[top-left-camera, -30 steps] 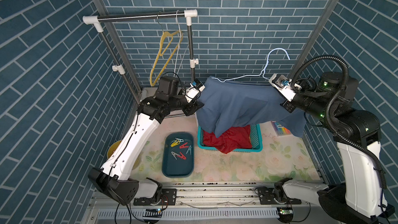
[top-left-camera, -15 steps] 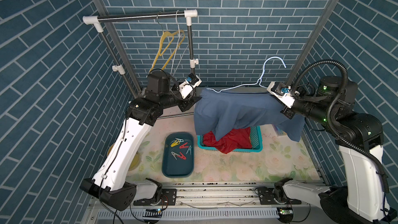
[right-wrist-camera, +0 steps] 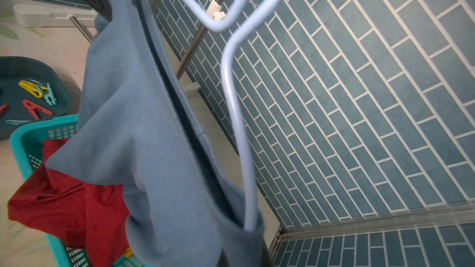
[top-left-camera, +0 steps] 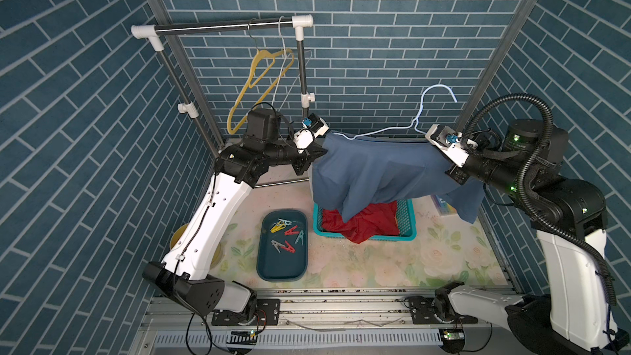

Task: Remove the clothespins securing t-shirts to the hanger
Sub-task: Remove the T-shirt from the hanger.

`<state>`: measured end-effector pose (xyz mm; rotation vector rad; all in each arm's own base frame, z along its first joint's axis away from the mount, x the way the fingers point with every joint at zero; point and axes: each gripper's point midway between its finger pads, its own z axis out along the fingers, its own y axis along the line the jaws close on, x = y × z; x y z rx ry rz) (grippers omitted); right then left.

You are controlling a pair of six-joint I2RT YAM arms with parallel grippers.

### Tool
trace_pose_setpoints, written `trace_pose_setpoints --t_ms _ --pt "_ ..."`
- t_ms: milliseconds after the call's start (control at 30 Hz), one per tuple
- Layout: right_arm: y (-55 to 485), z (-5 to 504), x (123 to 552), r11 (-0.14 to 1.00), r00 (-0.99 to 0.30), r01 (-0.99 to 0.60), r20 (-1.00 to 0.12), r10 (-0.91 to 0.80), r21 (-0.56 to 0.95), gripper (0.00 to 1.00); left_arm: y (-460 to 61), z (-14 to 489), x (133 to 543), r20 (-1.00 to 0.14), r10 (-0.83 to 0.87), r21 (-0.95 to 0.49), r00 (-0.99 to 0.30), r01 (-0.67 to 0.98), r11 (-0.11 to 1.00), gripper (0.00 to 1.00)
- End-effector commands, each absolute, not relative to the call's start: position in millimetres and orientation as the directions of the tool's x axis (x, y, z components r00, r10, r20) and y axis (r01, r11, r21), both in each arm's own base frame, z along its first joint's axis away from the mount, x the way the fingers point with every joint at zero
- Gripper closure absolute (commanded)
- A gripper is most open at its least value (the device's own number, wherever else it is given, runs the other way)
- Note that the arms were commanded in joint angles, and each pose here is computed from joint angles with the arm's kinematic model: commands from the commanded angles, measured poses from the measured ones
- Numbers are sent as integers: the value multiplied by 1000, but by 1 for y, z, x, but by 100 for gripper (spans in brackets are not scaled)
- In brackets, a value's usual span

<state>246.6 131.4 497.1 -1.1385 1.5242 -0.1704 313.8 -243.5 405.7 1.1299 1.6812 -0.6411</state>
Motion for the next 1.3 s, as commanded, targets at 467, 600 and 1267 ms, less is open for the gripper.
trace_pose_setpoints --t_ms 467,600,1267 --pt "107 534 275 660 70 -360 -725 -685 -659 100 -220 354 330 -881 368 -42 -297 824 565 100" --pt "101 537 279 685 50 -329 -736 -675 -650 100 -213 351 332 -881 349 -59 -319 806 589 100" --pt "162 513 303 565 105 -528 -709 -698 -634 100 -199 398 318 -925 333 67 -185 780 622 45"
